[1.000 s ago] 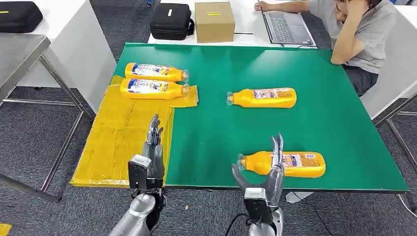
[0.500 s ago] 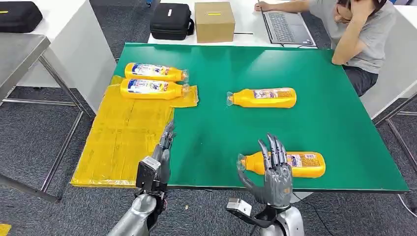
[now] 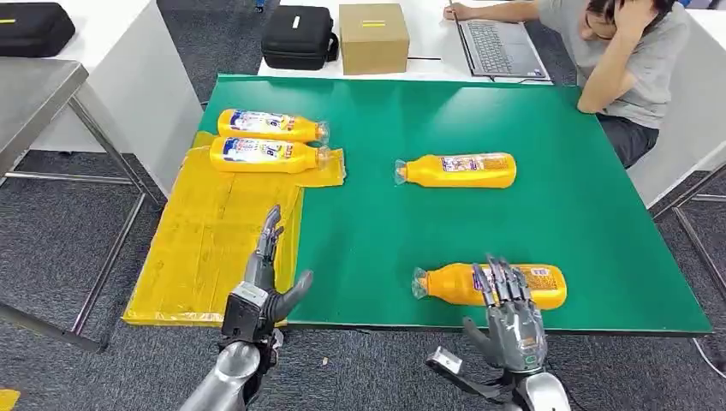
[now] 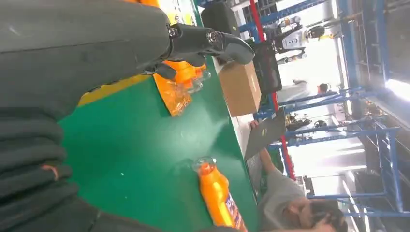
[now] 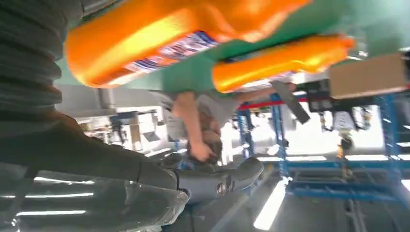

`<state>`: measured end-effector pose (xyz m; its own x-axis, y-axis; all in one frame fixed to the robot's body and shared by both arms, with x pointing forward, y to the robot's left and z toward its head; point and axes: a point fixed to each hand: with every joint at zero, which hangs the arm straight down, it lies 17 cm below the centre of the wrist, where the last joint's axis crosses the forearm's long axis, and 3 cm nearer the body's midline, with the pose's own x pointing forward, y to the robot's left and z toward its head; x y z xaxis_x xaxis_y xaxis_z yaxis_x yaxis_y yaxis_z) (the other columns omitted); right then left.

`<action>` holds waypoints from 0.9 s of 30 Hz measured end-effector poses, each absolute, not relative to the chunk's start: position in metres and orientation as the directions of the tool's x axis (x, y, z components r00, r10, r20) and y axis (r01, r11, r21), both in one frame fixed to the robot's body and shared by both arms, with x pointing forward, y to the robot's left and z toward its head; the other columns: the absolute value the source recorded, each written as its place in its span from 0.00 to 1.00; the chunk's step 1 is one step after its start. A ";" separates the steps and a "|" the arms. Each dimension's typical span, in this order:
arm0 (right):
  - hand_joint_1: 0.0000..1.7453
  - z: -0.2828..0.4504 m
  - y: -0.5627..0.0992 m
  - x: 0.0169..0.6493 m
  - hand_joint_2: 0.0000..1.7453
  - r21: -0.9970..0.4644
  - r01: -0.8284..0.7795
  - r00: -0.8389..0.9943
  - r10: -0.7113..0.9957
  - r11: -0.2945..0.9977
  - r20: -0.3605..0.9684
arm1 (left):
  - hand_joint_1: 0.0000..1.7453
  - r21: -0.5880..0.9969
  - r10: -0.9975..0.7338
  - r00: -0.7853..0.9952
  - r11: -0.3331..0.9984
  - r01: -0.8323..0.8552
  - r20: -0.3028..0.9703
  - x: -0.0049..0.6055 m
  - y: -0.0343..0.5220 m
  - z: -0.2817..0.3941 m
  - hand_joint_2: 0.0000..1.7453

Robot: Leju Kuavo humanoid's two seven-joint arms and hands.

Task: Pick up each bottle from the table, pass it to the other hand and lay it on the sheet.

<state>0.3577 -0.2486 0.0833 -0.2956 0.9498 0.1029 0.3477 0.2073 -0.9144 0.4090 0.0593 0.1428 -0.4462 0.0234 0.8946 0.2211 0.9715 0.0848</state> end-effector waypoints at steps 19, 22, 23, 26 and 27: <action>0.00 0.059 -0.283 0.360 1.00 -0.955 0.290 -0.232 0.973 0.057 -0.012 | 0.00 0.122 -0.015 -0.467 0.973 0.198 0.884 0.411 0.065 0.145 1.00; 0.00 0.059 -0.283 0.360 1.00 -0.956 0.291 -0.234 0.972 0.047 -0.023 | 0.00 0.122 -0.016 -0.467 0.973 0.197 0.884 0.411 0.065 0.145 1.00; 0.00 0.059 -0.283 0.361 1.00 -0.956 0.291 -0.235 0.972 0.041 -0.029 | 0.00 0.122 -0.016 -0.467 0.973 0.196 0.884 0.411 0.065 0.145 1.00; 0.00 0.055 -0.287 0.364 1.00 -0.962 0.271 -0.227 0.973 0.023 -0.040 | 0.00 0.123 -0.018 -0.467 0.973 0.195 0.884 0.411 0.066 0.145 1.00; 0.00 0.052 -0.289 0.365 1.00 -0.966 0.257 -0.225 0.973 0.016 -0.044 | 0.00 0.123 -0.017 -0.466 0.973 0.197 0.885 0.411 0.066 0.144 1.00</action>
<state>0.3654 -0.2886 0.0524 -0.2251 0.9734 -0.0437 0.2570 0.0160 -0.9663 0.4111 0.0657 0.1442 -0.4661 -0.0173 0.8846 0.1973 0.9726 0.1229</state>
